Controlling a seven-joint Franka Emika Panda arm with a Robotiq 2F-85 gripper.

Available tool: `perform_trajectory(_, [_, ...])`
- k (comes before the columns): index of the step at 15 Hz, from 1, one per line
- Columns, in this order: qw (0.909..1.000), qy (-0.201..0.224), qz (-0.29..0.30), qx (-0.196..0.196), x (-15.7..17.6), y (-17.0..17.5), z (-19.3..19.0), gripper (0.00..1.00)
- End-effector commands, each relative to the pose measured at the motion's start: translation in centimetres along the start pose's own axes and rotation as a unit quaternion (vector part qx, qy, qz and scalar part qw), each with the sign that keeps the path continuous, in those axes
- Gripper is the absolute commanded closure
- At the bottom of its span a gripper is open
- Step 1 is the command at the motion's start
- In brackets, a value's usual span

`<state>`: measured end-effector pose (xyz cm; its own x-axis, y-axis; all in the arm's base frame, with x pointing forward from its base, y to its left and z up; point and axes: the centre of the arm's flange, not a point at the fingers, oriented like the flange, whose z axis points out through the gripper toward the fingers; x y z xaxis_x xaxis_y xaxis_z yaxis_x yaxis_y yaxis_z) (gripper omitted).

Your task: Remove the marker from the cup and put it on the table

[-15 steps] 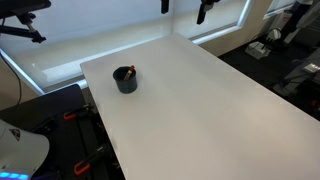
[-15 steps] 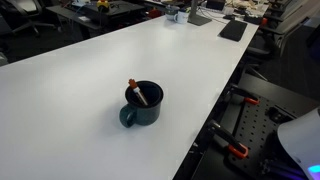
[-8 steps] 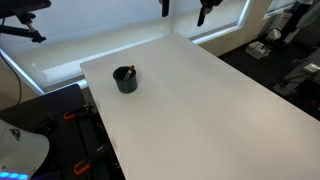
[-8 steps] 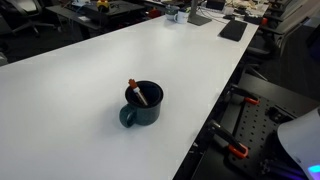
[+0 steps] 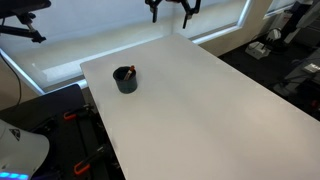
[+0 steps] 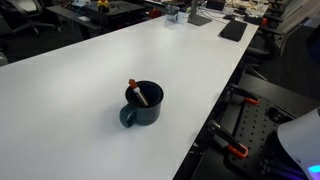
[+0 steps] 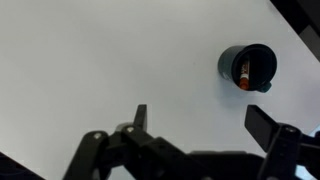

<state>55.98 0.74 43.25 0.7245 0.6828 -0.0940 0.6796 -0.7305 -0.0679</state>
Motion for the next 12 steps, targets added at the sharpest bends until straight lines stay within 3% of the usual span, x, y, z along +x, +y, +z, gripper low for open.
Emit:
perform_trajectory(1, [0.9998,-0.008,-0.018,0.007,0.8,-0.5,0.7,0.00])
perform_trajectory(12, [0.9965,-0.023,-0.076,0.027,3.7,-0.3,2.3,0.00])
